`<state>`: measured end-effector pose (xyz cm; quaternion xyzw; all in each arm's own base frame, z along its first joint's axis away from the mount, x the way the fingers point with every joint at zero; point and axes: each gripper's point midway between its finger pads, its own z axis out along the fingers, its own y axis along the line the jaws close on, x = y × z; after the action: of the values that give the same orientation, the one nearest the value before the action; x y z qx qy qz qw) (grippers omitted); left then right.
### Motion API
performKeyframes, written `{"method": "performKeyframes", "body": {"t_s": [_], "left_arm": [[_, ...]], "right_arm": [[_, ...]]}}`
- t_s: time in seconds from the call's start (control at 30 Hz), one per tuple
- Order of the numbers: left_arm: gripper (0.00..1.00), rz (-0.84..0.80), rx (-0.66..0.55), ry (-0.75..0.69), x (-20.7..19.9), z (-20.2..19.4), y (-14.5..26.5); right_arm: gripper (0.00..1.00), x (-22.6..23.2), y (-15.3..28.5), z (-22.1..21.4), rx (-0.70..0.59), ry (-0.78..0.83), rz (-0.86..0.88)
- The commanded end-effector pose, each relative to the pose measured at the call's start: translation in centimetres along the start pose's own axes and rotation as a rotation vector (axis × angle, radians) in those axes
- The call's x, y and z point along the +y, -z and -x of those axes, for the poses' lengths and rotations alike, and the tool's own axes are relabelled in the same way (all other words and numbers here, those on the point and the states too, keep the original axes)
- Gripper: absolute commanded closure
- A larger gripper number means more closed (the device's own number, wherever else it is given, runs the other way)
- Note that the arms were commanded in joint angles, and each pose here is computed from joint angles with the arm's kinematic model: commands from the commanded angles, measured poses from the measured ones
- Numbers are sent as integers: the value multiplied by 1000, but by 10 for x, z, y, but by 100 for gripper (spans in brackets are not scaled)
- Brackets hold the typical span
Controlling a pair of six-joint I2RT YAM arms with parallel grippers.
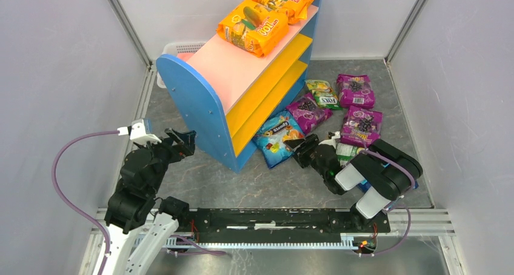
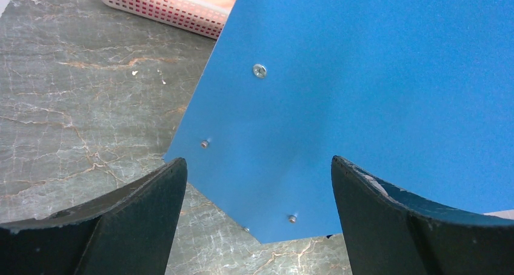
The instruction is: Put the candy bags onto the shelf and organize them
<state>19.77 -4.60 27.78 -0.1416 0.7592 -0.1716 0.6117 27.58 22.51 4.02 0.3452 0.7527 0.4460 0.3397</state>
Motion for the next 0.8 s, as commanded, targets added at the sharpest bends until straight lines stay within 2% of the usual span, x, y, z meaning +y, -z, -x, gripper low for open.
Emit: {"method": "performKeyframes", "body": {"t_s": [0.0, 0.13, 0.2, 0.37, 0.5, 0.6, 0.77], "left_arm": [[6, 0, -27, -21, -1, 7, -2], [6, 3, -29, -21, 0, 8, -2], [6, 4, -27, -22, 0, 7, -2], [6, 7, -25, -22, 0, 7, -3], [6, 11, -31, -20, 1, 8, -1], [6, 11, -34, -18, 2, 9, -1], [6, 4, -32, -18, 0, 9, 0]], "right_arm": [[34, -39, -9, 14, -103, 84, -147], [61, -32, -13, 19, -126, 133, -122], [69, -28, -13, 20, -128, 156, -110], [80, -3, -7, 20, -107, 229, -51], [88, 7, 6, 27, -106, 335, -75], [99, 11, 19, 36, -122, 394, -110], [100, 22, 42, 50, -132, 497, -152]]}}
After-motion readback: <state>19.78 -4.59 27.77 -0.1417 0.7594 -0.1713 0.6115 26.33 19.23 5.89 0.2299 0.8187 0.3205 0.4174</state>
